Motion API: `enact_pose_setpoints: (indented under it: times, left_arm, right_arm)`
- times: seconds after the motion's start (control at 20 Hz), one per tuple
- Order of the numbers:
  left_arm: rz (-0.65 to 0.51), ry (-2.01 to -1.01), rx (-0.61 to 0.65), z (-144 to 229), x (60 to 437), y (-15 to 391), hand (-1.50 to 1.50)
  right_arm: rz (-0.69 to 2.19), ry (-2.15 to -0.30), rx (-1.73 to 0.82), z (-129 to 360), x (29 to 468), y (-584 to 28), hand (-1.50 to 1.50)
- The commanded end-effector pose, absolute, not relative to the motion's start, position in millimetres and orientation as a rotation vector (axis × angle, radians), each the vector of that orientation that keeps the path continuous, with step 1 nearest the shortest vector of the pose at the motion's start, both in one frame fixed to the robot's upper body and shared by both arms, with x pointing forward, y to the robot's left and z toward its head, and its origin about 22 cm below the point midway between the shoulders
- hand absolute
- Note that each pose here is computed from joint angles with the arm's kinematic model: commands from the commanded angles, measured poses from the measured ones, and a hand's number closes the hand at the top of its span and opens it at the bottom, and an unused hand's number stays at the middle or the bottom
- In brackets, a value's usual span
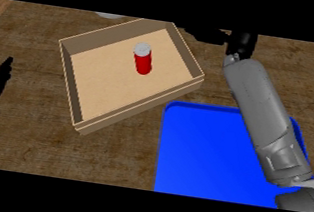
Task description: Pick the can from the tray and place it in the cardboard box
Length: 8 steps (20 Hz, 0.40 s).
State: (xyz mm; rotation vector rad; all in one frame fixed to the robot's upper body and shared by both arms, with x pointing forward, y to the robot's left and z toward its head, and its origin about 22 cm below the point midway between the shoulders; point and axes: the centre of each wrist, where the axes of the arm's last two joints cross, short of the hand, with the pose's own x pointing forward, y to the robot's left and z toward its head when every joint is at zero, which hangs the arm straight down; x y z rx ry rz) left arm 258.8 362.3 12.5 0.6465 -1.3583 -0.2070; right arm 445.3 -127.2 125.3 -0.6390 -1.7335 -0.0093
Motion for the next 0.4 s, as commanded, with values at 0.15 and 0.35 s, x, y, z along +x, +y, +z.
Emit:
enact_pose_setpoints:
  times: [0.15, 0.35]
  left_arm:
    - [-0.193, -1.334, 0.662, 3, 249, 374, 0.0]
    - [-0.203, -1.35, 0.683, 12, 268, 351, 0.0]
  right_arm:
    - [0.059, -1.728, -0.627, 118, 413, -200, -1.5]
    - [0.151, -1.683, -0.615, 106, 384, -230, -1.5]
